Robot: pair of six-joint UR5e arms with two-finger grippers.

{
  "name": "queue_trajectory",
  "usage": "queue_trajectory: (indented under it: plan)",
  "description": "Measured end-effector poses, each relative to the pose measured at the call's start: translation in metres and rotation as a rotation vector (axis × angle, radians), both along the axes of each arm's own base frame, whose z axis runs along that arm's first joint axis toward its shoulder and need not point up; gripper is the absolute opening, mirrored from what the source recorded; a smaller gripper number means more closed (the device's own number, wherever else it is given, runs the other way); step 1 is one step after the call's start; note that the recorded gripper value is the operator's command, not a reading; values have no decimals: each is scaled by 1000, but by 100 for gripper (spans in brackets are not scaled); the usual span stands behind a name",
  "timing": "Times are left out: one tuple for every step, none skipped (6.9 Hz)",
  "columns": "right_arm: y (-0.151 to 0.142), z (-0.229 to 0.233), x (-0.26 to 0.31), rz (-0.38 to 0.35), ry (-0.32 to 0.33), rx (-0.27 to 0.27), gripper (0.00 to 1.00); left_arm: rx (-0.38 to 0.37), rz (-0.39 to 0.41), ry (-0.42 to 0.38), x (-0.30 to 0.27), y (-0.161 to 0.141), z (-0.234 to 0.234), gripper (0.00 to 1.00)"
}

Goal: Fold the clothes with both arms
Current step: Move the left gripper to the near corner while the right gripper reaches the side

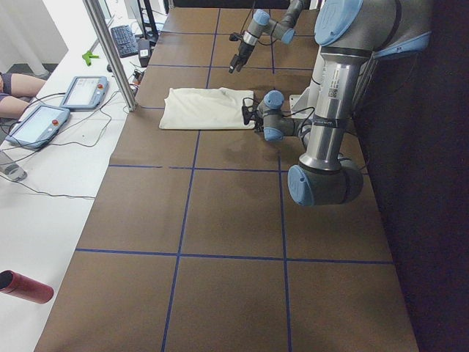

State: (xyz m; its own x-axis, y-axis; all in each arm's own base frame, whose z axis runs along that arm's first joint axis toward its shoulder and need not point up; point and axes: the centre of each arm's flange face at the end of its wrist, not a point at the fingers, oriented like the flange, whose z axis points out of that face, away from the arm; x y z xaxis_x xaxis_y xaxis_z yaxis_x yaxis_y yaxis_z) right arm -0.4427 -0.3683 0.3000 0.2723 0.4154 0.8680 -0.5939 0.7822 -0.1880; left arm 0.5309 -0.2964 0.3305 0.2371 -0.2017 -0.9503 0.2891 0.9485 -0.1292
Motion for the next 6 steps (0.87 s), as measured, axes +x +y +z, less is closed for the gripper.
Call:
queue_trajectory:
  plan:
    - [0, 0, 0, 0, 0, 0, 100, 0, 6, 1, 3, 3, -1, 59]
    - [0, 1, 0, 0, 1, -1, 100, 0, 9, 1, 4, 4, -1, 59]
    - [0, 1, 0, 0, 2, -1, 100, 0, 9, 0, 6, 5, -1, 59]
    - [0, 1, -1, 0, 2, -1, 100, -1, 10, -3, 7, 5, 0, 59]
    - [0, 1, -1, -1, 2, -1, 100, -1, 10, -4, 7, 5, 1, 59]
    - [0, 1, -1, -1, 2, -1, 100, -1, 10, -5, 7, 5, 2, 54]
